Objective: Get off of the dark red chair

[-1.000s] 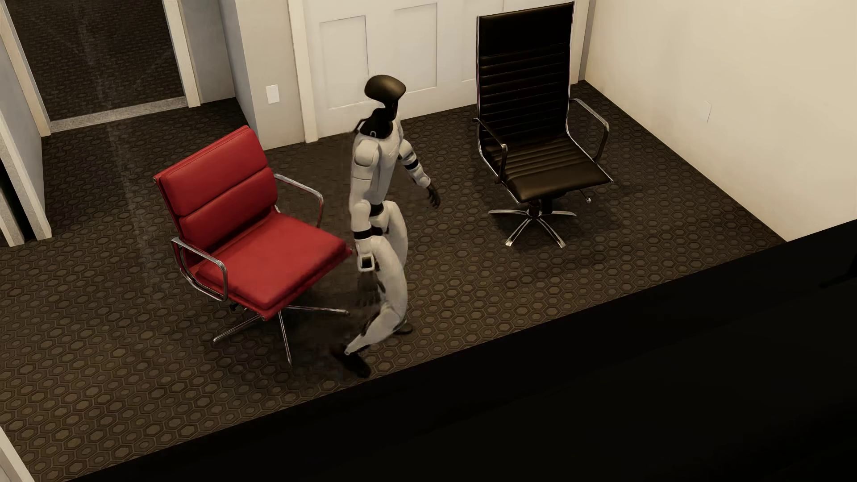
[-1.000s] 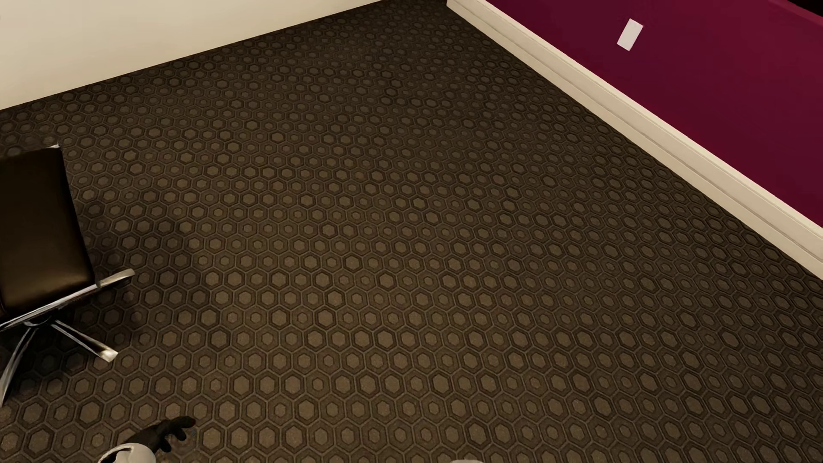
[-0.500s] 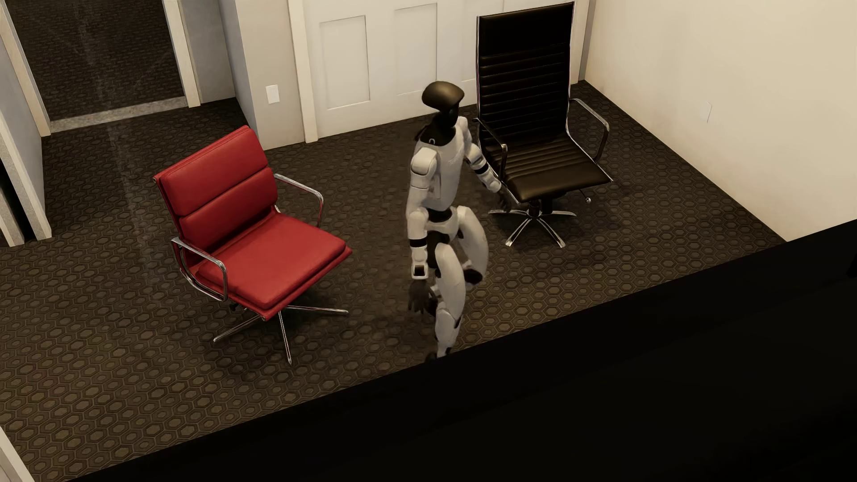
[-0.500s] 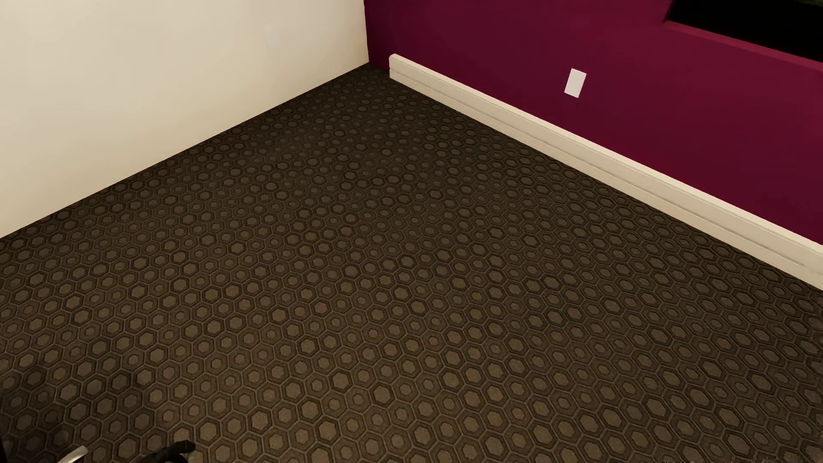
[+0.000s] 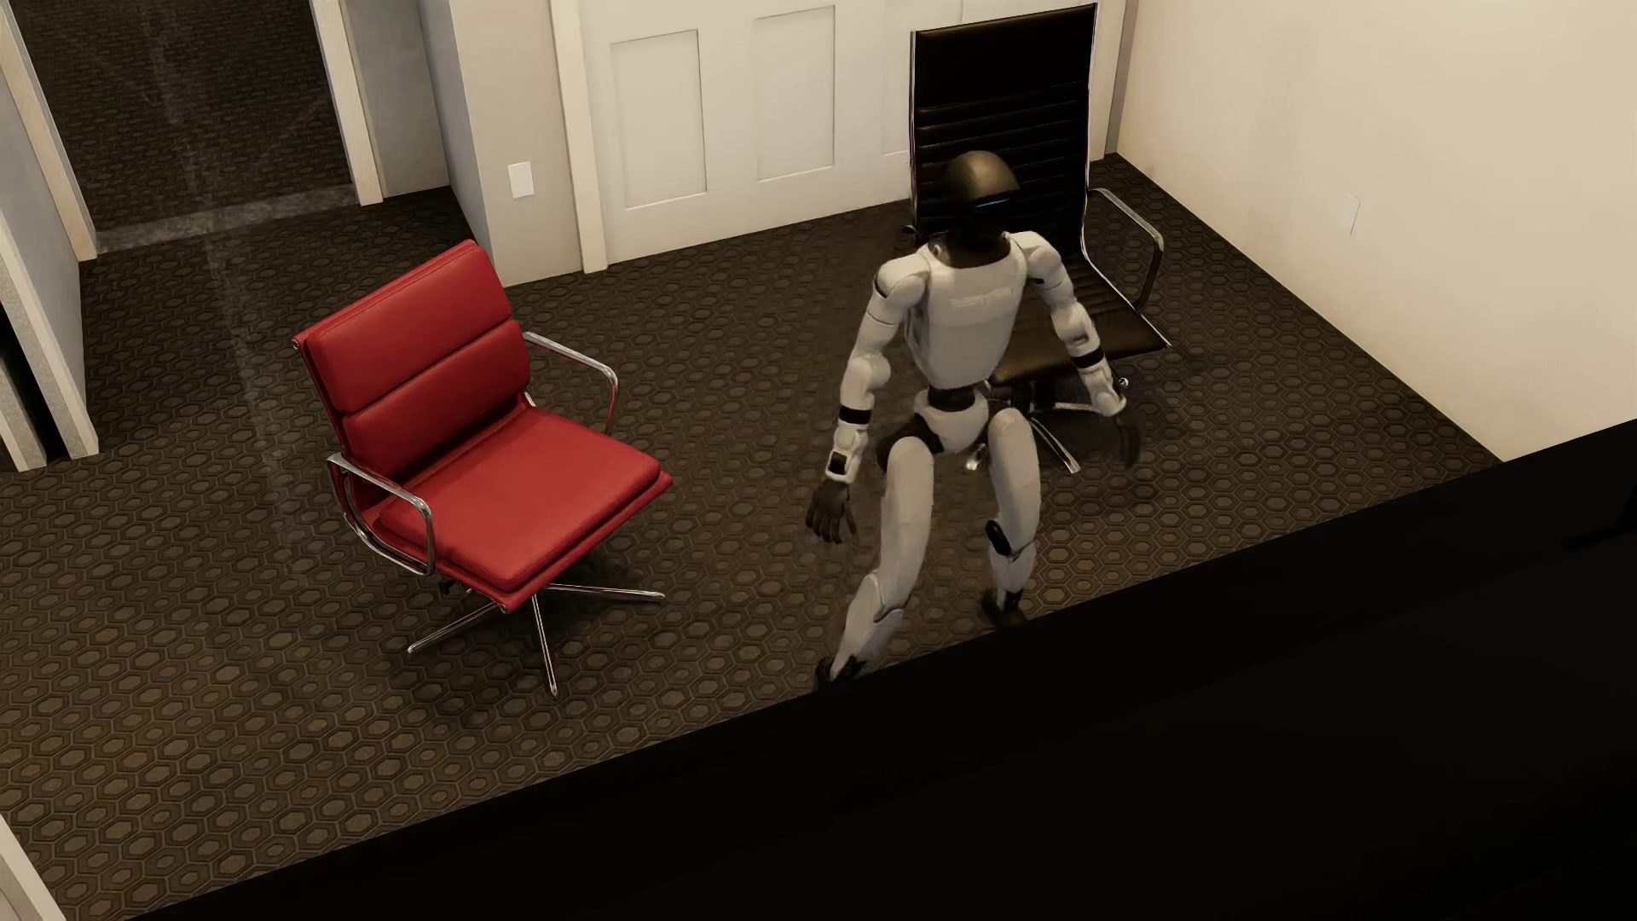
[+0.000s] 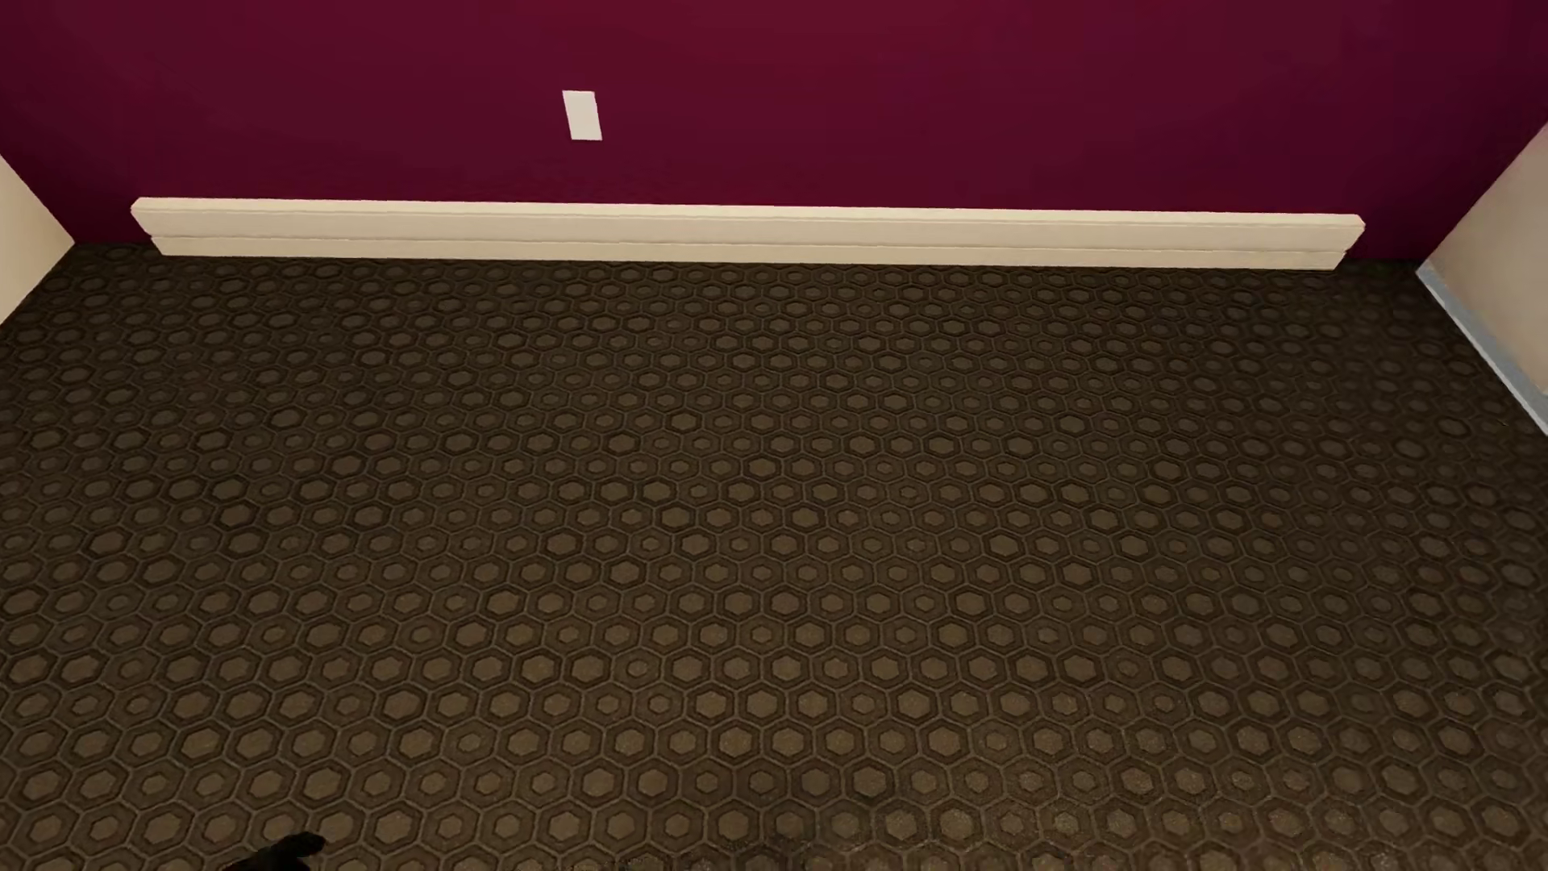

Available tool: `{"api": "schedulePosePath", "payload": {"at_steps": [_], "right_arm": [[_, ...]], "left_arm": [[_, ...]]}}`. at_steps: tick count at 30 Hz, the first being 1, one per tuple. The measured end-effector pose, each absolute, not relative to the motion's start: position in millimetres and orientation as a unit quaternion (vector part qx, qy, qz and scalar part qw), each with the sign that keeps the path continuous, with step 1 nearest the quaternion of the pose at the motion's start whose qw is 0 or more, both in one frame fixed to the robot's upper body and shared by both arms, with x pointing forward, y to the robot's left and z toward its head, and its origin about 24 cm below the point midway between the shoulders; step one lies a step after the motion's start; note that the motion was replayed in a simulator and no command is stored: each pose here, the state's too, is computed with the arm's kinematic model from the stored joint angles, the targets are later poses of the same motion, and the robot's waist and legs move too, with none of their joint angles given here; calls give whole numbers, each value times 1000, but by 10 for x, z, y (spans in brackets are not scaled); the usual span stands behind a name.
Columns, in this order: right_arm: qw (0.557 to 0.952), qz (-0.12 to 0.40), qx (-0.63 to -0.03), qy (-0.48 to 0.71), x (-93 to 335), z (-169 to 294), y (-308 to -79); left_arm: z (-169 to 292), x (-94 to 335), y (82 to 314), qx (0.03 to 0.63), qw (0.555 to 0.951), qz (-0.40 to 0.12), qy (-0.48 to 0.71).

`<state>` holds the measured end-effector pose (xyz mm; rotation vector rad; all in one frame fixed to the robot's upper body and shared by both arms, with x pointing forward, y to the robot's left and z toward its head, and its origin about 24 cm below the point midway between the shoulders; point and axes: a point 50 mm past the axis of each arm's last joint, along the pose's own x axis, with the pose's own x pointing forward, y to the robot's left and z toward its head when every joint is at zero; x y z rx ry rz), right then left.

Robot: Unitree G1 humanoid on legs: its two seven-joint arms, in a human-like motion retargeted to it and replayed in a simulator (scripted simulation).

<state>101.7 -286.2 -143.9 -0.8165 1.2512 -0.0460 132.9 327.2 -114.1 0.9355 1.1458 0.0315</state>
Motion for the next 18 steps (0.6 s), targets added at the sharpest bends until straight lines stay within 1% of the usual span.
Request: {"api": "schedulePosePath", "payload": {"at_steps": [3, 4, 6, 8, 9, 11, 12, 15, 18], "right_arm": [[706, 48, -380, 596, 950, -1486, -2803], [712, 49, -402, 573, 1018, -1486, -2751], [720, 40, -397, 568, 1053, -1479, -2743], [716, 44, -410, 563, 1049, -1468, -2773], [717, 37, -412, 561, 1039, -1464, -2787], [721, 23, -413, 556, 1028, -1458, -2801], [719, 27, -413, 559, 1020, -1460, -2805], [715, 31, -412, 564, 1000, -1466, -2809], [718, 21, -402, 568, 970, -1476, -2800]], "left_arm": [[-1100, 1348, 3335, 412, 748, 39, 519], [-1107, 1327, 3331, 412, 747, 27, 521], [-1144, 1271, 3309, 402, 746, 32, 531], [-1197, 1221, 3243, 394, 747, 28, 535], [-1221, 1207, 3200, 389, 750, 25, 534], [-1263, 1209, 3105, 385, 757, 19, 527], [-1277, 1207, 3078, 381, 758, 14, 529], [-1309, 1182, 3033, 376, 756, 11, 535], [-1307, 1218, 3009, 375, 759, 12, 531]]}}
